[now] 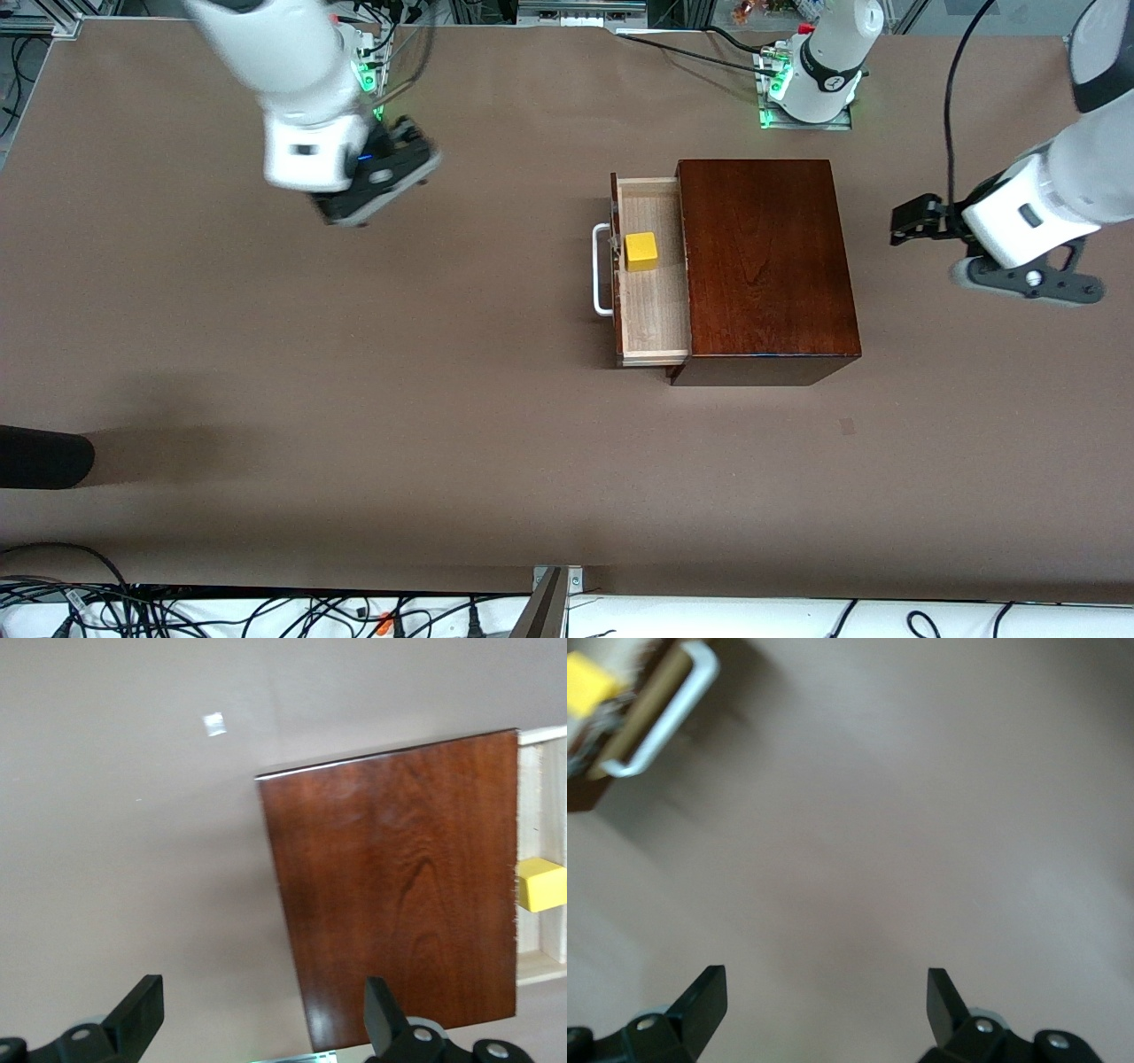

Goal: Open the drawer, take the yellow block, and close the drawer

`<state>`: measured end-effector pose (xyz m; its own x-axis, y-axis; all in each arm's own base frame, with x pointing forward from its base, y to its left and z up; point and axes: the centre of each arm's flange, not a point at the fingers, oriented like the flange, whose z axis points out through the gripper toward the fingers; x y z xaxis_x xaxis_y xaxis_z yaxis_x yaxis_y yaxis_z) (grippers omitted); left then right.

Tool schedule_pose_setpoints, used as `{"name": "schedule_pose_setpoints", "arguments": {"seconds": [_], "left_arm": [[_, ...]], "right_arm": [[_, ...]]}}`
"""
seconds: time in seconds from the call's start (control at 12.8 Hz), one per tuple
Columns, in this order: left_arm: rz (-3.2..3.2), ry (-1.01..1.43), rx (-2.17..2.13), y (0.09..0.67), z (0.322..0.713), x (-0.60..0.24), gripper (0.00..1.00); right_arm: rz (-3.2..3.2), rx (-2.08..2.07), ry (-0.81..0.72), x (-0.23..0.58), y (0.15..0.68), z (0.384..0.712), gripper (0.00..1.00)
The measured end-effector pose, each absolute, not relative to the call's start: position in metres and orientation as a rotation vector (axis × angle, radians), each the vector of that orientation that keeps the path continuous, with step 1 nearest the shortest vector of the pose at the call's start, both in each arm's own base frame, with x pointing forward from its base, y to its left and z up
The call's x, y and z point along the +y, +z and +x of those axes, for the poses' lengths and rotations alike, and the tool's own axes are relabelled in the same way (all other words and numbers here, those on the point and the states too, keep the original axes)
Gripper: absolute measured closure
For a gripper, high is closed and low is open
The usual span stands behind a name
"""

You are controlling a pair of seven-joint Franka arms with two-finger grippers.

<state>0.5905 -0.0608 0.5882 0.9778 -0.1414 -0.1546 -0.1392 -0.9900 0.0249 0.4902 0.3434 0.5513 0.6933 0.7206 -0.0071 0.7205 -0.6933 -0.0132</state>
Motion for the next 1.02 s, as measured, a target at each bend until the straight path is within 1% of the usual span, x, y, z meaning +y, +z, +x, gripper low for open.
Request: {"name": "schedule_pose_setpoints", "arguments": {"seconds": [0.08, 0.31, 0.47, 0.71, 0.86, 1.02], "left_arm": [[3.126, -0.178, -0.190, 0.593, 0.585, -0.054, 0.00], [3.152, -0.088, -0.070, 0.596, 0.560, -0.035, 0.00], [3.152, -0.032, -0.039, 0.596, 0.550, -0.027, 0.00], [3.152, -0.048, -0.029, 0.592, 0.546, -0.027, 0.00], [3.153, -0.050, -0.028, 0.592, 0.546, -0.028, 0.00], [3.153, -0.049, -0.031, 0.592, 0.546, -0.031, 0.00]], "right_arm": [[-2.846, -1.342, 0.001, 0.378, 0.540, 0.475, 0.00], [-2.746, -1.612, -0.095, 0.468, 0.508, 0.428, 0.00], [-2.673, -1.730, -0.154, 0.516, 0.485, 0.410, 0.00], [-2.553, -1.841, -0.312, 0.574, 0.446, 0.413, 0.00], [-2.512, -1.889, -0.349, 0.597, 0.418, 0.420, 0.00], [-2.478, -1.946, -0.360, 0.613, 0.395, 0.415, 0.00]]}}
